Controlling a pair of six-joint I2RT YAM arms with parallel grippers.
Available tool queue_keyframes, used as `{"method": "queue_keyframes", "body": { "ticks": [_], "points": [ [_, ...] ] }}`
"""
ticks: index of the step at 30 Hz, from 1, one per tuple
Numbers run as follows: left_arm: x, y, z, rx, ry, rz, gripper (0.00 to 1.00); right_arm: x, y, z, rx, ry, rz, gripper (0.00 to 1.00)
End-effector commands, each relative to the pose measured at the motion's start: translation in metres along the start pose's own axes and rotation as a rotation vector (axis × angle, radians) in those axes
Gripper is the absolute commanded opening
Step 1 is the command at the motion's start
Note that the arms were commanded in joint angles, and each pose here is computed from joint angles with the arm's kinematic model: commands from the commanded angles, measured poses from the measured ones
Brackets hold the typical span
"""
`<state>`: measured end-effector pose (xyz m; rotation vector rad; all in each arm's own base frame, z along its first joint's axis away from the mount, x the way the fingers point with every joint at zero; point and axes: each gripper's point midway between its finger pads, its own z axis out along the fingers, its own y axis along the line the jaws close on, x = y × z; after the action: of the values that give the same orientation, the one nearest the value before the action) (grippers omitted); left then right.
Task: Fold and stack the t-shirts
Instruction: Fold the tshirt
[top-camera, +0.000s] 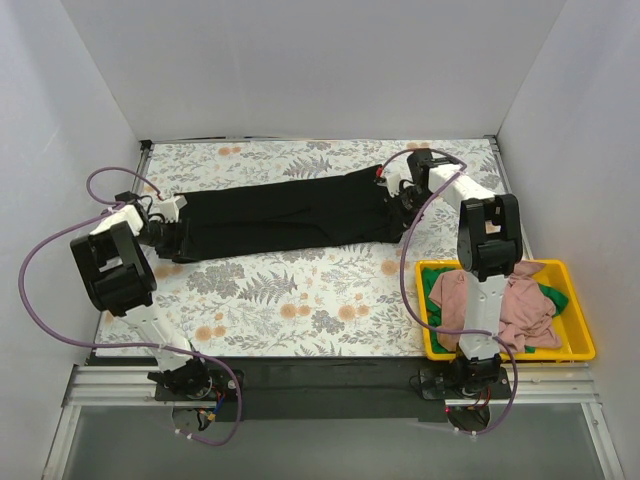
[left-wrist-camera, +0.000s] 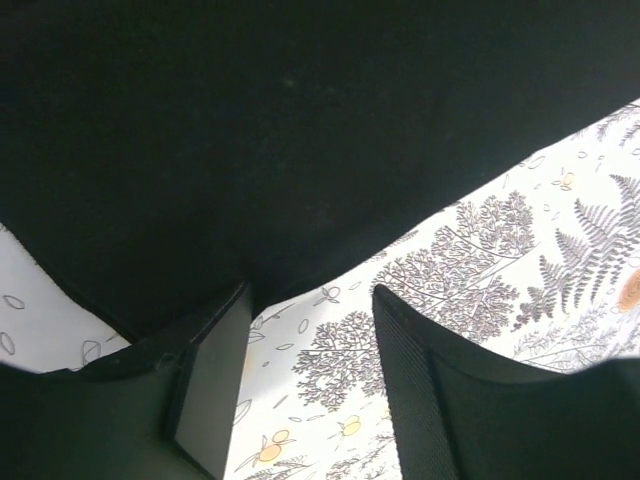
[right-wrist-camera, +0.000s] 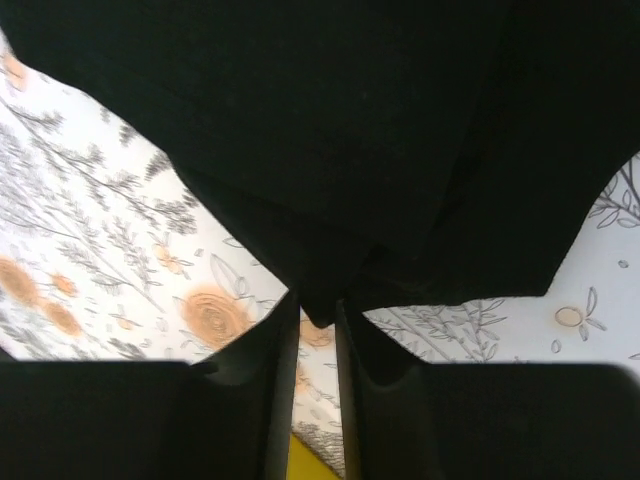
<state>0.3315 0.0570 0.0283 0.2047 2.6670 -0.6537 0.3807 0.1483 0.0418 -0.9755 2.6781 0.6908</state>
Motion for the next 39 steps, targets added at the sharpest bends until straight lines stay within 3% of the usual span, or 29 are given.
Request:
{"method": "queue_keyframes", "body": {
  "ticks": [1, 3, 6, 8, 13, 22, 23, 26, 27, 29, 33, 36, 38, 39],
  "points": [
    [0.003, 0.018, 0.01, -0.066, 0.023, 0.013, 0.5, -0.007, -0.013, -0.001, 0.05, -0.001, -0.026, 0.16],
    [0.009, 0.029, 0.013, -0.109, 0.053, 0.008, 0.4, -0.01, -0.016, -0.005, 0.07, -0.003, -0.029, 0.02],
    [0.02, 0.042, 0.015, -0.158, 0.111, 0.017, 0.24, -0.02, -0.021, -0.02, 0.126, -0.013, -0.046, 0.01],
    [0.026, 0.048, 0.015, -0.181, 0.137, 0.025, 0.19, -0.026, -0.026, -0.033, 0.171, -0.022, -0.07, 0.01],
    [0.03, 0.064, 0.01, -0.257, 0.173, 0.067, 0.11, -0.01, -0.034, -0.026, 0.192, 0.05, -0.068, 0.01],
    [0.027, 0.06, 0.012, -0.217, 0.179, 0.074, 0.1, 0.013, -0.032, 0.005, 0.165, 0.15, -0.019, 0.01],
    [0.009, 0.044, 0.006, -0.153, 0.105, 0.113, 0.13, 0.012, -0.031, 0.006, 0.159, 0.148, -0.015, 0.01],
    [-0.027, -0.002, -0.023, -0.03, -0.046, 0.246, 0.24, 0.002, -0.02, -0.002, 0.126, 0.112, -0.008, 0.22],
    [-0.044, -0.024, -0.033, 0.037, -0.115, 0.314, 0.34, -0.001, -0.016, -0.006, 0.117, 0.101, -0.009, 0.31],
    [-0.065, -0.055, -0.044, 0.077, -0.173, 0.421, 0.41, -0.011, -0.003, -0.023, 0.092, 0.053, -0.017, 0.38],
    [-0.107, -0.125, -0.06, 0.141, -0.32, 0.661, 0.52, -0.029, 0.009, -0.053, 0.044, -0.064, 0.003, 0.41],
    [-0.131, -0.177, -0.045, 0.185, -0.409, 0.844, 0.54, -0.039, 0.005, -0.063, 0.019, -0.12, 0.06, 0.41],
    [-0.127, -0.221, -0.02, 0.215, -0.424, 0.946, 0.55, -0.042, 0.002, -0.058, -0.008, -0.128, 0.089, 0.4],
    [-0.134, -0.254, -0.009, 0.234, -0.478, 1.071, 0.55, -0.05, 0.003, -0.059, -0.021, -0.145, 0.104, 0.4]
  ]
}}
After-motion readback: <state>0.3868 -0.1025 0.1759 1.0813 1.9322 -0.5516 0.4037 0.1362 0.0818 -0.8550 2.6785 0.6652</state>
